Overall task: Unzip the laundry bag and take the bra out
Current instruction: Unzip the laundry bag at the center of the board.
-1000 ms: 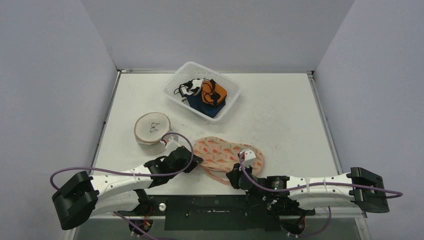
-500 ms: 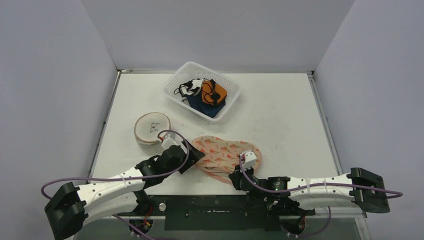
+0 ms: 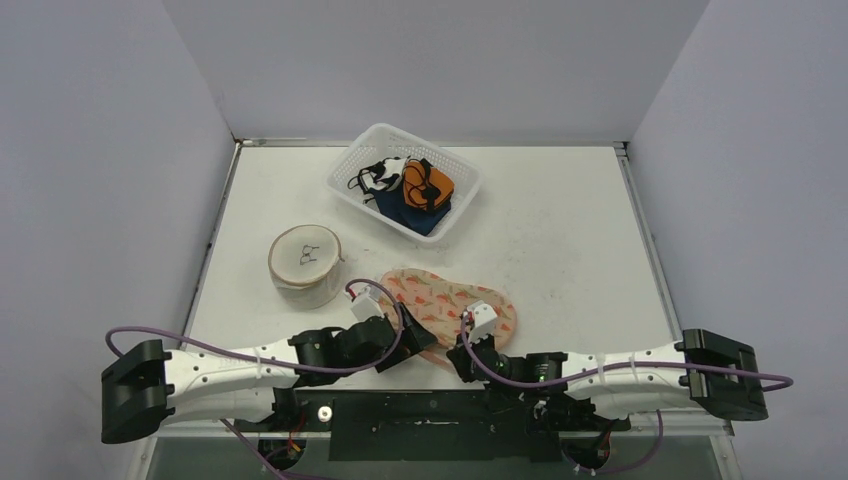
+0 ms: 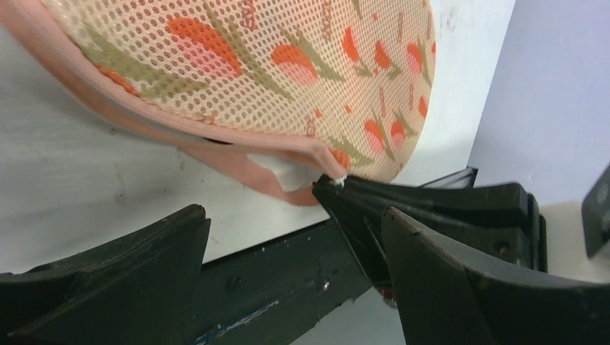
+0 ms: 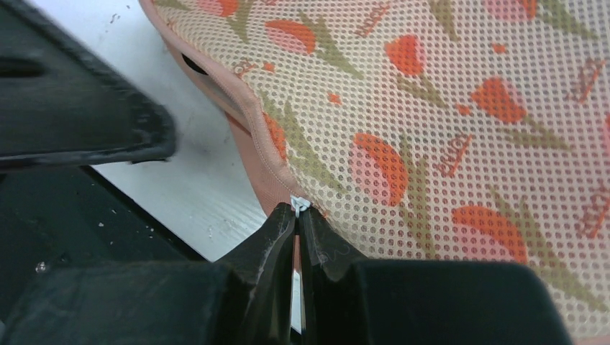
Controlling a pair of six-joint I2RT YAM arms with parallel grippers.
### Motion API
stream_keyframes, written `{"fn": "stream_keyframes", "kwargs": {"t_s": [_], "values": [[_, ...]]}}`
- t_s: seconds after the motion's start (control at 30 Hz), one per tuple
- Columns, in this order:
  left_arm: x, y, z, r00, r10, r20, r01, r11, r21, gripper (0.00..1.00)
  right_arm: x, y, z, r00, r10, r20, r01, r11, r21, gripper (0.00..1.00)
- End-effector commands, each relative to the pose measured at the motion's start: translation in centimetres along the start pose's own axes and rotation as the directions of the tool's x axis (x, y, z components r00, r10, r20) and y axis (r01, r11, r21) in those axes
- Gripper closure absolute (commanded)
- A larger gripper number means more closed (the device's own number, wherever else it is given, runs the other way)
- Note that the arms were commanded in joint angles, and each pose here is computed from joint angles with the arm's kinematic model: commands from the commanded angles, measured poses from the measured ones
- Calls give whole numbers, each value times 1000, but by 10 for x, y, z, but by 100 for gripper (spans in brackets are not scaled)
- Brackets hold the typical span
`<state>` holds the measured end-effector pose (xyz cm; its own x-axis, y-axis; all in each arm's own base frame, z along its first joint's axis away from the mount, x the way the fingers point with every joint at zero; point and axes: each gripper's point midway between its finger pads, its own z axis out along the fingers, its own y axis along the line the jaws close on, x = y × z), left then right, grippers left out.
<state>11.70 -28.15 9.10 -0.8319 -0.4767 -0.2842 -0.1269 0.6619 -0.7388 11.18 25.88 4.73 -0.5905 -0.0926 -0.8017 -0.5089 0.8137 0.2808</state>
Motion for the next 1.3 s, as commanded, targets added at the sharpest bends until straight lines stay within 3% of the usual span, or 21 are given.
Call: {"fn": "stream_keyframes", "kwargs": {"t_s": [0.0,0.3,0.47,0.57,0.87,0.93,1.27], "values": [[-16,-31,8,993,-84,86,76,993,95,12,-31,38,1,998,-20,66,27,993,-115,95],[-25,-47,33,993,-88,84,80,992,100,16,-27,41,3,998,-9,59,17,992,-128,95],[-26,-41,40,991,-99,85,91,991,94,25,-28,43,4,998,0,63,9,991,-133,95],[-28,-33,43,990,-110,90,103,991,83,36,-28,43,3,998,1,61,8,991,-134,95],[-41,-16,49,985,-122,120,117,992,42,92,-25,36,0,999,9,44,-4,994,-113,95],[-44,-13,50,984,-124,127,121,992,32,100,-24,34,-2,999,17,40,-13,994,-107,95],[-60,8,49,972,-144,184,150,988,-18,100,-24,22,-14,999,43,25,-41,996,-78,95]]}}
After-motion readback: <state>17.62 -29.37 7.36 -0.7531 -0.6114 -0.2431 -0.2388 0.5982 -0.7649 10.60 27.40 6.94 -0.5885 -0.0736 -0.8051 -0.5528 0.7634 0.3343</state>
